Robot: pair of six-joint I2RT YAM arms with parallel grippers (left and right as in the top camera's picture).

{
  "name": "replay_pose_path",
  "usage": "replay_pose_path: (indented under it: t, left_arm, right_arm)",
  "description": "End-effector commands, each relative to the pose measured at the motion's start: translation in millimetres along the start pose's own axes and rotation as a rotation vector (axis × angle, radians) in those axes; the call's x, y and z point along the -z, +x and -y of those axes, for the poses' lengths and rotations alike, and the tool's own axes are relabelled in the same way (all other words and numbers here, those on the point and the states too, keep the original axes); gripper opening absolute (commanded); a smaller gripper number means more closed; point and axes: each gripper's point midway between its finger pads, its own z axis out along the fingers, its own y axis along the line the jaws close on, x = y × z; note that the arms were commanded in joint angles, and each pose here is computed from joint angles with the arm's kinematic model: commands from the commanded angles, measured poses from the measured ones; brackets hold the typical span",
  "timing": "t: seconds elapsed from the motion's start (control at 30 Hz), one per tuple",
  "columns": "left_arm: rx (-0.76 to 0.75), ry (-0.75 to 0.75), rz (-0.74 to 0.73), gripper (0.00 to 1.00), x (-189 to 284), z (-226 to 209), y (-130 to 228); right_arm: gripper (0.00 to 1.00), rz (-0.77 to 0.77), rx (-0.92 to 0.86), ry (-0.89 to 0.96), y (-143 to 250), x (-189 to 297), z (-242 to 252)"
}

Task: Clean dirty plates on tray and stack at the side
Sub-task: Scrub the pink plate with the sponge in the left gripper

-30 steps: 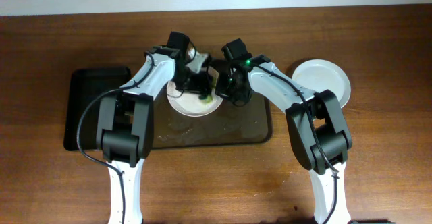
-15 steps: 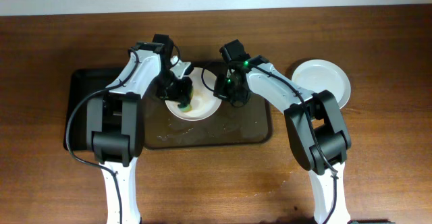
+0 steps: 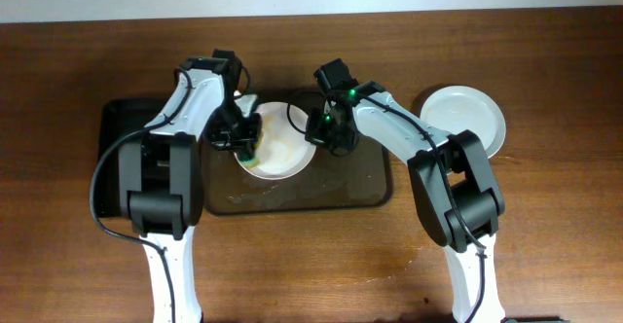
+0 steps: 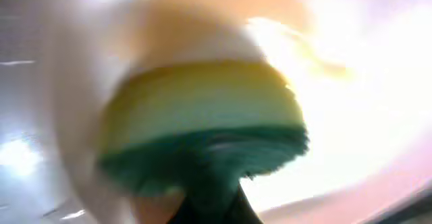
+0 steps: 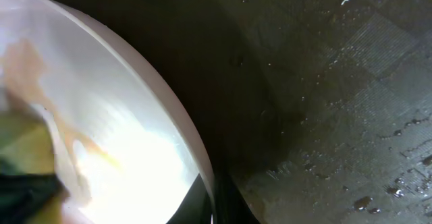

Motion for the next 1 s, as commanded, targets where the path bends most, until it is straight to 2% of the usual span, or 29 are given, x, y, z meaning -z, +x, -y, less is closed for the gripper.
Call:
replay_pose_path:
  t: [0.0, 0.1, 0.17, 0.2, 0.27, 0.33, 0.4, 0.43, 0.5, 0.53, 0.57, 0.6, 0.63, 0.7, 0.77, 0.83, 0.9, 0.97]
  left_arm:
    - [-0.341, 0.321, -0.004, 0.01, -32, 75, 4]
    - [-0.369, 0.326, 0.114, 0.01, -33, 92, -24]
    - [-0.344, 0.295, 0.223, 0.01, -28, 83, -53]
    - [-0.280, 0.242, 0.261, 0.01, -26, 68, -67]
    - [-0.053, 0.061, 0.333, 0.01, -21, 15, -90]
    - [0.204, -0.169, 0.306, 0.01, -16, -52, -78]
    - [0.274, -0.243, 0.178, 0.01, -18, -77, -43]
    - [0.289, -0.258, 0.044, 0.01, -20, -78, -10]
    - [0.189, -0.221, -0.088, 0.01, -23, -63, 18]
    - [0.051, -0.102, -0.159, 0.01, -26, -36, 31]
    - [-0.116, 0.088, -0.181, 0.01, -27, 3, 37]
    - [-0.209, 0.210, -0.158, 0.01, -27, 30, 35]
    - [-0.243, 0.250, -0.115, 0.01, -28, 42, 26]
    - [-0.297, 0.249, 0.012, 0.01, -32, 51, -4]
    - [-0.274, 0.244, 0.159, 0.01, -29, 54, -42]
    - [-0.208, 0.220, 0.257, 0.01, -23, 45, -68]
    - [0.062, 0.021, 0.314, 0.01, -18, -14, -86]
    - [0.340, -0.153, 0.272, 0.01, -14, -75, -67]
  right_arm:
    - [0.04, 0.006, -0.032, 0.058, -3, -9, 18]
    - [0.04, 0.006, -0.032, 0.058, -3, -9, 18]
    - [0.04, 0.006, -0.032, 0.058, -3, -9, 18]
    - [0.04, 0.006, -0.032, 0.058, -3, -9, 18]
    - [0.04, 0.006, -0.032, 0.058, -3, -9, 18]
    - [0.04, 0.006, -0.032, 0.059, -3, -9, 18]
    - [0.04, 0.006, -0.032, 0.058, -3, -9, 18]
    - [0.04, 0.006, -0.032, 0.058, -3, -9, 18]
    - [0.04, 0.006, -0.032, 0.058, -3, -9, 18]
    - [0.04, 0.006, -0.032, 0.058, -3, -9, 18]
    - [0.04, 0.006, -0.032, 0.058, -3, -9, 18]
    - [0.04, 0.006, -0.032, 0.058, -3, -9, 18]
    - [0.04, 0.006, -0.032, 0.058, -3, -9, 18]
    - [0.04, 0.006, -0.032, 0.058, -3, -9, 18]
    - [0.04, 0.006, -0.032, 0.058, -3, -9, 18]
    - [0.04, 0.006, -0.032, 0.058, -3, -9, 18]
    - [0.04, 0.006, -0.032, 0.059, -3, -9, 18]
    - [0.04, 0.006, -0.032, 0.058, -3, -9, 18]
